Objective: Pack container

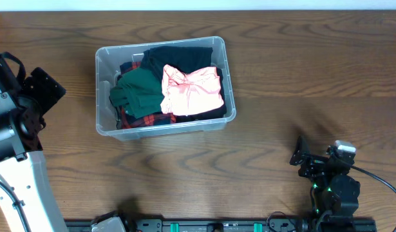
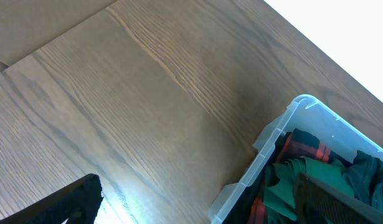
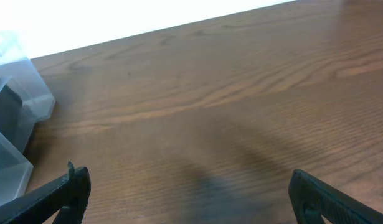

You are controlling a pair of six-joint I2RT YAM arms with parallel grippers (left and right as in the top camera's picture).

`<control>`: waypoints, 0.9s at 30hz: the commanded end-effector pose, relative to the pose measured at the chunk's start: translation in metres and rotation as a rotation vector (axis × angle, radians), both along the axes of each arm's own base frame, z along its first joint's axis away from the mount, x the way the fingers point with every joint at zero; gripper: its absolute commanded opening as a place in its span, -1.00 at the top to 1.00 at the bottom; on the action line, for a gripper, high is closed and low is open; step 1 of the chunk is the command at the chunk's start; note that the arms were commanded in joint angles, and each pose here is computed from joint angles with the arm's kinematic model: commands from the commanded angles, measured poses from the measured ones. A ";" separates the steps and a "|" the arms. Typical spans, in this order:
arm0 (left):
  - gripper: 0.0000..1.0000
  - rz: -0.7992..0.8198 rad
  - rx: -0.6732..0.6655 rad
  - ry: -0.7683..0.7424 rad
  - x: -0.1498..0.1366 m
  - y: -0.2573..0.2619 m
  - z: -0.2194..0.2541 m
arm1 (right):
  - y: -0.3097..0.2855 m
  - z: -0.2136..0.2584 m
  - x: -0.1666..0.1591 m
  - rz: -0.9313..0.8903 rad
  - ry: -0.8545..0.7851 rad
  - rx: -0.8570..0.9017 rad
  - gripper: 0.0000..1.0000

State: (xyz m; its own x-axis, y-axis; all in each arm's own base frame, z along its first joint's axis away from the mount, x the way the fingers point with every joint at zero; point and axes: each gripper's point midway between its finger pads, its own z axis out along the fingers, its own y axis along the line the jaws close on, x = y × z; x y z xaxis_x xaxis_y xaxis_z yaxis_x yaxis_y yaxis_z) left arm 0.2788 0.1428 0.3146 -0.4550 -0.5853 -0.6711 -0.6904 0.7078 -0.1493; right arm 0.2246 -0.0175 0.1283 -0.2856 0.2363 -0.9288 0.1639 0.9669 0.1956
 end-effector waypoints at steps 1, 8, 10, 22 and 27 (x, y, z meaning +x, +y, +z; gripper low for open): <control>-0.96 0.016 0.010 -0.007 -0.001 0.003 0.004 | -0.003 -0.001 0.000 -0.017 -0.006 0.012 -0.98; -0.96 0.016 0.010 -0.007 -0.001 0.003 0.004 | -0.003 -0.001 0.000 -0.017 -0.006 0.012 -0.99; -0.96 0.016 0.010 -0.007 -0.001 0.003 0.004 | -0.003 -0.001 0.000 -0.017 -0.006 0.012 -0.98; -0.96 0.014 0.010 -0.009 -0.002 0.002 0.005 | -0.003 -0.001 0.000 -0.017 -0.006 0.012 -0.99; -0.96 -0.017 0.033 -0.031 -0.016 -0.012 0.016 | -0.003 -0.001 0.000 -0.017 -0.006 0.012 -0.99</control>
State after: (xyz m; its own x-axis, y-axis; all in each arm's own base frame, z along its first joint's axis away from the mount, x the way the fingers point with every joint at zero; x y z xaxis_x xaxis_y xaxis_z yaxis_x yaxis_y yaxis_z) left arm 0.2760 0.1390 0.3162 -0.4595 -0.5812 -0.6716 -0.6845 0.7136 -0.1493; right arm 0.2246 -0.0175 0.1285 -0.2849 0.2363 -0.9290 0.1637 0.9669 0.1957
